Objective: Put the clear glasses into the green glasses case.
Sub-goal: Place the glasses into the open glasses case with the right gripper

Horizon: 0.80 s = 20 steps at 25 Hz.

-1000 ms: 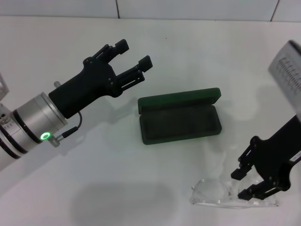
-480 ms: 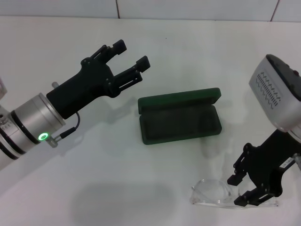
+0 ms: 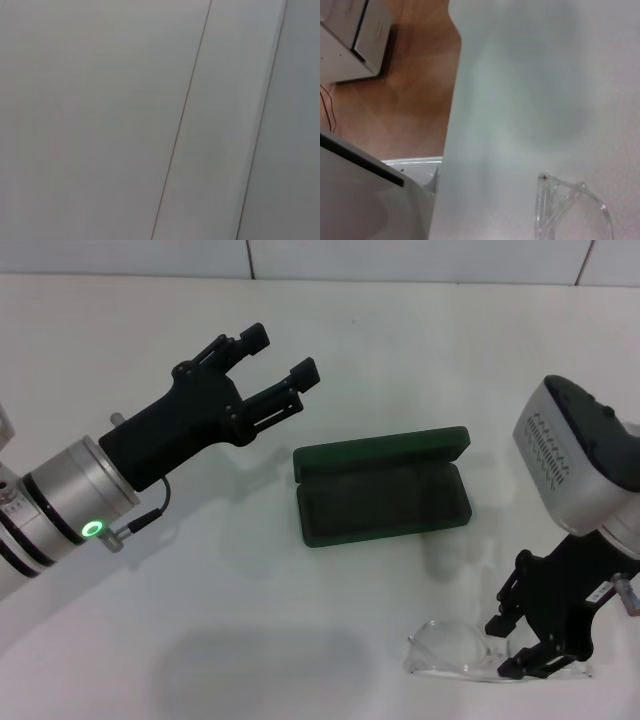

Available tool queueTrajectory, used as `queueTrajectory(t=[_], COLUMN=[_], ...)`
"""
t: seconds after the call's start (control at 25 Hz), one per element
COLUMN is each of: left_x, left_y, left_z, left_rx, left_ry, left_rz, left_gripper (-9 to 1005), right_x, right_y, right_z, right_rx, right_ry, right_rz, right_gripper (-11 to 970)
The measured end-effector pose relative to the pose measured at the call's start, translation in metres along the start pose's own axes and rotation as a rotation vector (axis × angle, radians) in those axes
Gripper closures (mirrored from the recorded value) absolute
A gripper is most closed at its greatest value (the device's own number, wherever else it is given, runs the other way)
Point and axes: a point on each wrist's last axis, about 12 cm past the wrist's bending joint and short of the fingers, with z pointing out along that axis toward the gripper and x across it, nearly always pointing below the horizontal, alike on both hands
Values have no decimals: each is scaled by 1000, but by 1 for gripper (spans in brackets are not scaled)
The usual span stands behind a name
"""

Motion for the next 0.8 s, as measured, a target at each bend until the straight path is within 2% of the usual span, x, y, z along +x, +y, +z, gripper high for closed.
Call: queueTrajectory(t=[0.8], left_x=[0], left_y=[0], left_z=[1], left_rx=[3], left_ry=[2], left_rz=[6], left_gripper=[106], right_x=[-4], right_y=[3], right_z=[9], right_rx=[-21], right_ry=[26], right_rz=[-26], right_gripper=[540])
